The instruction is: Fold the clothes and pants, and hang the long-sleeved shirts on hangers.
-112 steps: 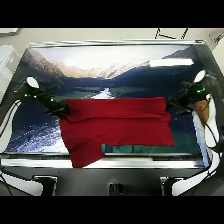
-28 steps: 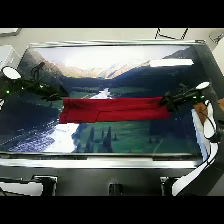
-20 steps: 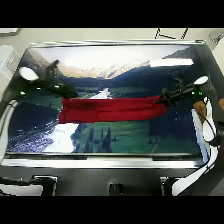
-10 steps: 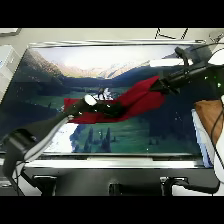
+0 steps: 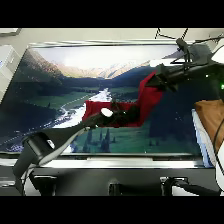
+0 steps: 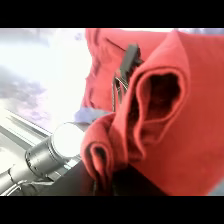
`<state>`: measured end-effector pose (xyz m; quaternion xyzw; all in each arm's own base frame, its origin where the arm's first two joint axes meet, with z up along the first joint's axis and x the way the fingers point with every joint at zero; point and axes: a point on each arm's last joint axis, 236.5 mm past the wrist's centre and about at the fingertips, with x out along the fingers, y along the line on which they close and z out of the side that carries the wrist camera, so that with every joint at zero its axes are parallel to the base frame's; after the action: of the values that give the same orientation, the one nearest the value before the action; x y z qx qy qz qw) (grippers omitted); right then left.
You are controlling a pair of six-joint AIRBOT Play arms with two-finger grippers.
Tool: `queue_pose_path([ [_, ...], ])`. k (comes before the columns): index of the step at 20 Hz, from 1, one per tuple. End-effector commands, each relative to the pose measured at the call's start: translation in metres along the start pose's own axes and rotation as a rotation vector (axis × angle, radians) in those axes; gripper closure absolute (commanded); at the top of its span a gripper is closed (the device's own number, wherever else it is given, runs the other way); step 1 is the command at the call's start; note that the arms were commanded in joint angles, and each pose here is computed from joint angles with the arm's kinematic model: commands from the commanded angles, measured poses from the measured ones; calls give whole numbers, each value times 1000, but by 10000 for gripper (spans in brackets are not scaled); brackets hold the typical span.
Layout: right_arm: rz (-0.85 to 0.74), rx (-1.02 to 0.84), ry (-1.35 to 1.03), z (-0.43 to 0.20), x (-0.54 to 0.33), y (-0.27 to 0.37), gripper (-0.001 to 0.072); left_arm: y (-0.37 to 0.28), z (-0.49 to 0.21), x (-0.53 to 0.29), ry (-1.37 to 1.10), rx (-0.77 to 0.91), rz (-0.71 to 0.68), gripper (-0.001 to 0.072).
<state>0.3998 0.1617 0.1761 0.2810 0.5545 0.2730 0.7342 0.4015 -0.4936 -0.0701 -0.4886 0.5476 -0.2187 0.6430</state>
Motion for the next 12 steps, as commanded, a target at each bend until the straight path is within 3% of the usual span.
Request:
queue_pose_path([
  [1,95,12,-16,15,30,18,676,7,57,-54,48,267,56,689],
  [6,226,28,85,2,141,60,676,7,212,-287,-252,482,361,688],
  [10,241,144,179,-31,257,58,675,-43,230,-460,-549,533,397,687],
  [11,232,176,190,-40,285,52,627,-60,223,-489,-612,553,384,687],
  [12,225,226,200,-49,312,46,357,-76,212,-510,-661,578,371,686],
])
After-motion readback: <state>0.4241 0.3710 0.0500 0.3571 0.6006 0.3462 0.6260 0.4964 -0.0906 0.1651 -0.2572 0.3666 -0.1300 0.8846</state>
